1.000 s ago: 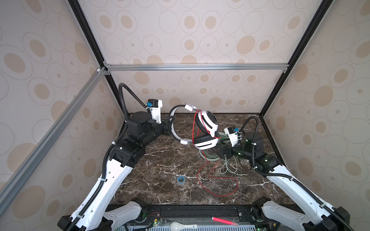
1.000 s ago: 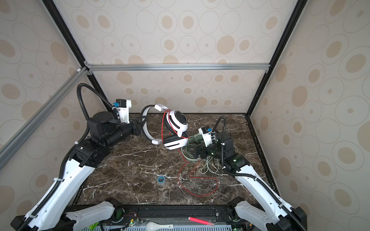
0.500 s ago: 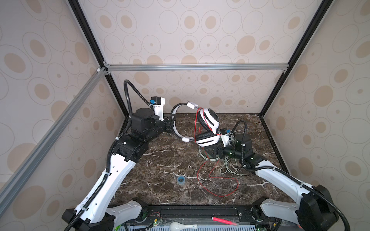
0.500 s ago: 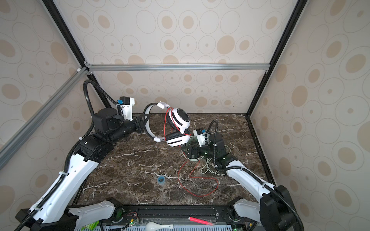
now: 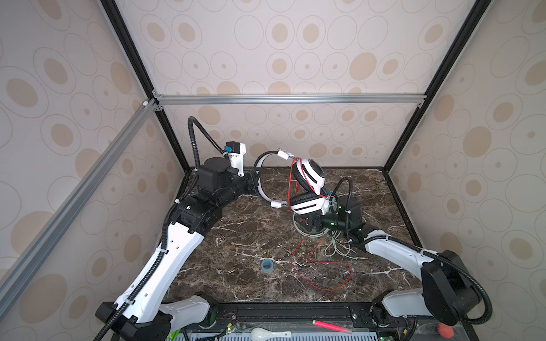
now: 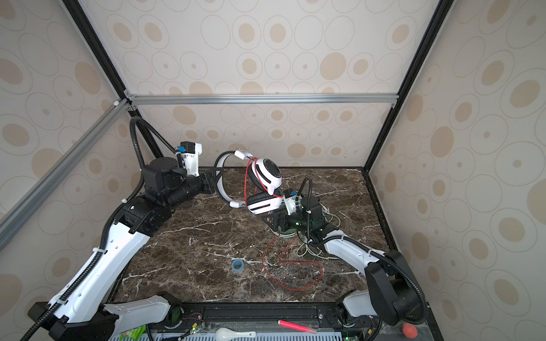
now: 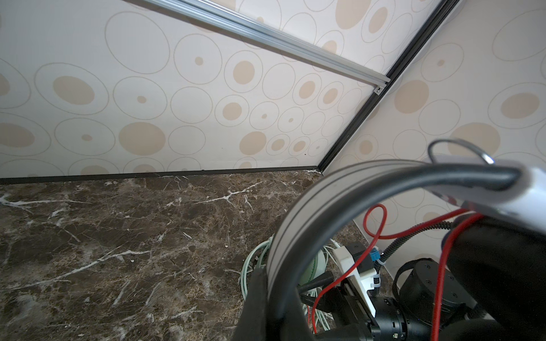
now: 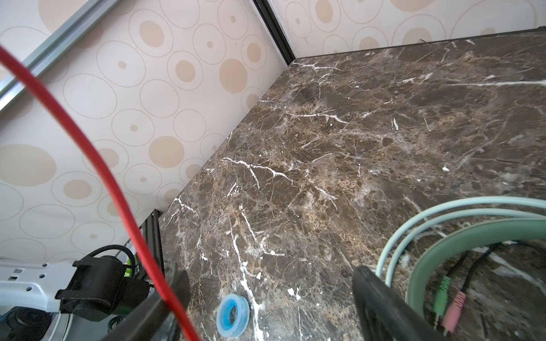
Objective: Wrap the headphones
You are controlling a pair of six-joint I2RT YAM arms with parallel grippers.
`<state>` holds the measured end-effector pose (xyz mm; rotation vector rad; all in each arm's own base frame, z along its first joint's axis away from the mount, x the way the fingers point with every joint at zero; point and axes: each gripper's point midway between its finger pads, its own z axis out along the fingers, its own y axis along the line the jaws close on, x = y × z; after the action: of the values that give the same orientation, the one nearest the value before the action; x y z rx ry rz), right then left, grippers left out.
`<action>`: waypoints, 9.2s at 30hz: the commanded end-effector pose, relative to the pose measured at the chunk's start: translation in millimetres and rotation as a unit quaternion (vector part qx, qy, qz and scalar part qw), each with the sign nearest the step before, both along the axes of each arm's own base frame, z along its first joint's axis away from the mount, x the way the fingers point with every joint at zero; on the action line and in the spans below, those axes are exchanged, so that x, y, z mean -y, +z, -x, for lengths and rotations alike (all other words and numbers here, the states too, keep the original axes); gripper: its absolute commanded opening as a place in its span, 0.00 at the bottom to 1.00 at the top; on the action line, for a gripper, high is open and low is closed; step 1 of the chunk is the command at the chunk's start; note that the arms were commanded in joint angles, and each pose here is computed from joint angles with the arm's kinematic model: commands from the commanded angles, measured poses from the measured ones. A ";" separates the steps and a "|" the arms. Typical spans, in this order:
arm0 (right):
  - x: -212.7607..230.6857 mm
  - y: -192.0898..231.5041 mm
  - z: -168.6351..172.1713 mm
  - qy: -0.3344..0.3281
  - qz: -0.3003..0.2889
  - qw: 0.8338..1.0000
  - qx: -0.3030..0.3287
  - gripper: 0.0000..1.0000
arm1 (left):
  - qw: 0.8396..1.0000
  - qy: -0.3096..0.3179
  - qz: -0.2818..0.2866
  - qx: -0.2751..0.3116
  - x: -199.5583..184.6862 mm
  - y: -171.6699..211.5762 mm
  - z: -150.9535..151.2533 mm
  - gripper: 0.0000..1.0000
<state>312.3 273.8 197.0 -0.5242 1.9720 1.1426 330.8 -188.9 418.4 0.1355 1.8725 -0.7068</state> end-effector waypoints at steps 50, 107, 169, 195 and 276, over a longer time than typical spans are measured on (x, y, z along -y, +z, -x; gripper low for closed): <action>-7.6 -8.1 94.0 0.029 0.117 0.992 0.020 0.00 | 0.960 0.250 0.125 0.030 -66.3 32.2 -85.6 0.00; -18.6 121.4 56.6 0.092 0.319 0.930 0.157 0.00 | 0.949 0.047 -0.311 -0.007 -34.3 -138.1 -37.3 0.00; 37.3 128.1 -51.7 -0.001 0.237 0.958 0.161 0.15 | 0.984 -0.073 -0.158 0.029 4.2 1.0 26.2 0.00; 68.2 146.5 -50.7 -0.041 0.317 0.927 0.196 0.15 | 0.970 0.019 -0.242 0.028 -24.5 -11.6 -4.4 0.00; 33.4 144.3 -60.5 -0.024 0.189 0.956 0.222 0.54 | 0.982 -0.034 -0.124 0.140 12.7 115.5 -3.8 0.00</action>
<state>380.3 240.5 325.2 -0.8624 1.8494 0.4890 341.9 -202.5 487.0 0.5008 1.8210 -0.4098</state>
